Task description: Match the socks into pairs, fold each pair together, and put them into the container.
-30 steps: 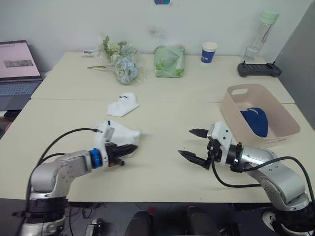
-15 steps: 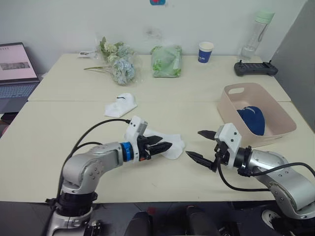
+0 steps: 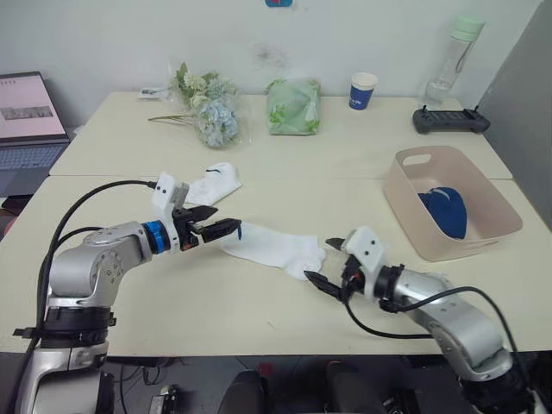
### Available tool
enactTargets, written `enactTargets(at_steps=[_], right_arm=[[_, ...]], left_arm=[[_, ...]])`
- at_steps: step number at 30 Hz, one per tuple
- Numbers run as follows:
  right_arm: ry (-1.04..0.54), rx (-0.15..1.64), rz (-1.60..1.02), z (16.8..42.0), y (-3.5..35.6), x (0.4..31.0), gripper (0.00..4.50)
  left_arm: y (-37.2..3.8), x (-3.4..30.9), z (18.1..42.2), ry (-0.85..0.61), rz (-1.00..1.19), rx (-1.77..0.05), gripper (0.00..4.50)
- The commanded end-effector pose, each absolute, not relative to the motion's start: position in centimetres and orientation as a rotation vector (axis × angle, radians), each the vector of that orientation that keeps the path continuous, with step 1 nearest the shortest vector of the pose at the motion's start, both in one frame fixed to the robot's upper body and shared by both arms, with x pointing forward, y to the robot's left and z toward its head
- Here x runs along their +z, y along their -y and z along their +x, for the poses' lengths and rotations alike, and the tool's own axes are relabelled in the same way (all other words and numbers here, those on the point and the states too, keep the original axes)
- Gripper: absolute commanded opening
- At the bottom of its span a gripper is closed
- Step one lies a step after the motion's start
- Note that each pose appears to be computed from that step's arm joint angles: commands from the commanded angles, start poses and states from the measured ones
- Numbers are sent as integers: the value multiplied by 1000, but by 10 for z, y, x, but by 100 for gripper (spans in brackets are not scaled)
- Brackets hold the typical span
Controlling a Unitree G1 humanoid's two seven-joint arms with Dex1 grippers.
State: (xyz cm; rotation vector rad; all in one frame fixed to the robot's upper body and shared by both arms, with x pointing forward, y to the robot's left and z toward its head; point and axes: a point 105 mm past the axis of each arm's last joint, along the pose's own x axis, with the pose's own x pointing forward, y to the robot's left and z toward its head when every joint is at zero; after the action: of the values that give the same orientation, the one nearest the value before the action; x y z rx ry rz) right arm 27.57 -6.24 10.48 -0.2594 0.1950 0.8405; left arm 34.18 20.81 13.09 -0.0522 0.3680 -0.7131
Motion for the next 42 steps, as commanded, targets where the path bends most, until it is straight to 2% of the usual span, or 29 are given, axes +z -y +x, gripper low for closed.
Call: enactTargets(at_steps=[1, 6, 9, 10, 12, 19, 23, 24, 25, 29, 34, 38, 42], right_arm=[[-122, 740, -301, 289, 65, 109, 450], [-116, 631, -288, 303, 71, 103, 450], [-154, 624, -274, 305, 73, 95, 450], [-171, 634, -264, 304, 72, 92, 420], [-205, 664, -246, 301, 69, 87, 389], [-254, 746, -222, 290, 58, 83, 158], [-247, 754, -222, 291, 58, 88, 13], [-243, 757, -221, 291, 58, 89, 0], [-237, 763, -218, 291, 58, 92, 0], [-211, 864, -174, 279, 55, 108, 0], [-258, 973, -161, 257, 55, 111, 0], [-363, 1068, -118, 239, 65, 111, 0], [-443, 1089, -139, 235, 77, 105, 0]], left_arm=[[-213, 128, 353, -358, 11, -692, 447], [-207, 110, 364, -378, 20, -693, 447], [-205, 99, 368, -414, 12, -685, 447], [-205, 97, 370, -421, 15, -680, 419], [-203, 94, 371, -435, 17, -686, 390], [-183, 79, 354, -507, 27, -788, 187], [-184, 79, 347, -506, 19, -782, 63], [-185, 80, 345, -504, 17, -780, 33], [-186, 82, 343, -501, 14, -778, 1], [-195, 100, 325, -462, -29, -760, 1], [-202, 106, 294, -482, -74, -773, 1], [-202, 103, 267, -509, -111, -774, 1], [-198, 93, 245, -541, -108, -770, 1]])
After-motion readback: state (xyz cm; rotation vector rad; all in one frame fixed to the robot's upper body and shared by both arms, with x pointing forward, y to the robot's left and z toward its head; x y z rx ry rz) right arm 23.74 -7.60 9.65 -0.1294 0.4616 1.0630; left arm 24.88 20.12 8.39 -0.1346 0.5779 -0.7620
